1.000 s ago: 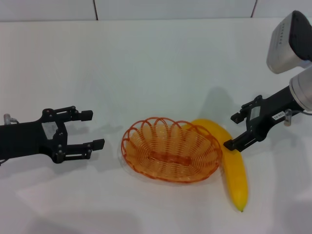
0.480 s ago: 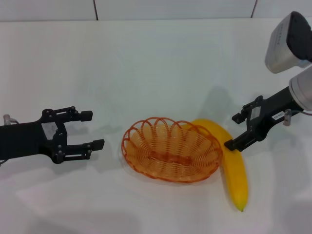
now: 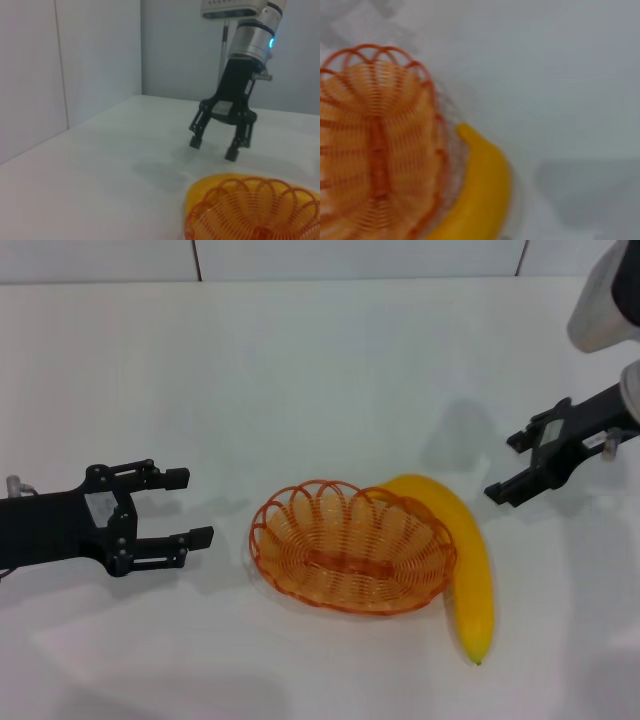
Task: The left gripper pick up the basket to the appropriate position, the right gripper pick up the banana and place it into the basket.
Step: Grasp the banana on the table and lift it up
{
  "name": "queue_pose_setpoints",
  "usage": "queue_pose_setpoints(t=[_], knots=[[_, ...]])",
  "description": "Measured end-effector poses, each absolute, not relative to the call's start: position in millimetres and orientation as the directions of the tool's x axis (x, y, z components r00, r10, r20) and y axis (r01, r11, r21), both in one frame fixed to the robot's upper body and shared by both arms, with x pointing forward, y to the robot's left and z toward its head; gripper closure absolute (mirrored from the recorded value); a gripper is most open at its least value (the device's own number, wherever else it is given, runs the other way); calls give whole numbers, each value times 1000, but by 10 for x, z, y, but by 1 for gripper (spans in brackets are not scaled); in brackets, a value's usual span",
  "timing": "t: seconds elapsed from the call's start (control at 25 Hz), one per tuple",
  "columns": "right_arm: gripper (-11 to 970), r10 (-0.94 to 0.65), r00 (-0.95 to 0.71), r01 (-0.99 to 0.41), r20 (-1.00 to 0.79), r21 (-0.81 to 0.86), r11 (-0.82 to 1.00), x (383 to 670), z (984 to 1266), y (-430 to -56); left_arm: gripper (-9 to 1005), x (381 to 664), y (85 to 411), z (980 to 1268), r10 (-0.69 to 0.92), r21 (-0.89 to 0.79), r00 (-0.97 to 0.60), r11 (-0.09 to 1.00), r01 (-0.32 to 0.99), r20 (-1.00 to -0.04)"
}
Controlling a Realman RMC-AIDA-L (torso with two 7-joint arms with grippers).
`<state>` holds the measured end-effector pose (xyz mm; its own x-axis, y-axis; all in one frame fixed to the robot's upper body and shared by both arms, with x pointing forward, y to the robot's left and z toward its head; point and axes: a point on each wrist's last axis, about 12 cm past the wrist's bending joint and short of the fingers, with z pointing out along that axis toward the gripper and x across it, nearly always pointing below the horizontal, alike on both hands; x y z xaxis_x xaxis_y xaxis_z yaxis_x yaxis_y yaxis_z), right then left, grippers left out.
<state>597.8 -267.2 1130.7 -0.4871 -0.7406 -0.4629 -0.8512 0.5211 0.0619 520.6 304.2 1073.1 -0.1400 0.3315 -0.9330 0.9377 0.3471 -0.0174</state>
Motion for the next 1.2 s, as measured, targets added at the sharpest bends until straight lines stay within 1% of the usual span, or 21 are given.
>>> queue_pose_setpoints(t=[0.2, 0.36, 0.6, 0.92, 1.2], knots=[[73, -721, -489, -848, -490, 76, 524, 5967, 11427, -2718, 194, 5200, 3046, 10727, 331, -19, -142, 348, 937, -933], [73, -717, -465, -869, -520, 116, 480, 5915, 11475, -2633, 194, 5198, 3049, 10725, 331, -19, -142, 350, 937, -933], [72, -724, -472, -873, -502, 152, 464, 5877, 11362, -2560, 194, 5216, 3033, 10737, 330, -16, -137, 346, 938, -934], [72, -723, -492, -865, -486, 176, 470, 5905, 11221, -2482, 195, 5220, 3027, 10739, 330, -15, -136, 345, 939, -934], [71, -725, -493, -866, -481, 187, 465, 5904, 11195, -2461, 195, 5214, 3032, 10736, 327, -16, -137, 348, 937, -935]])
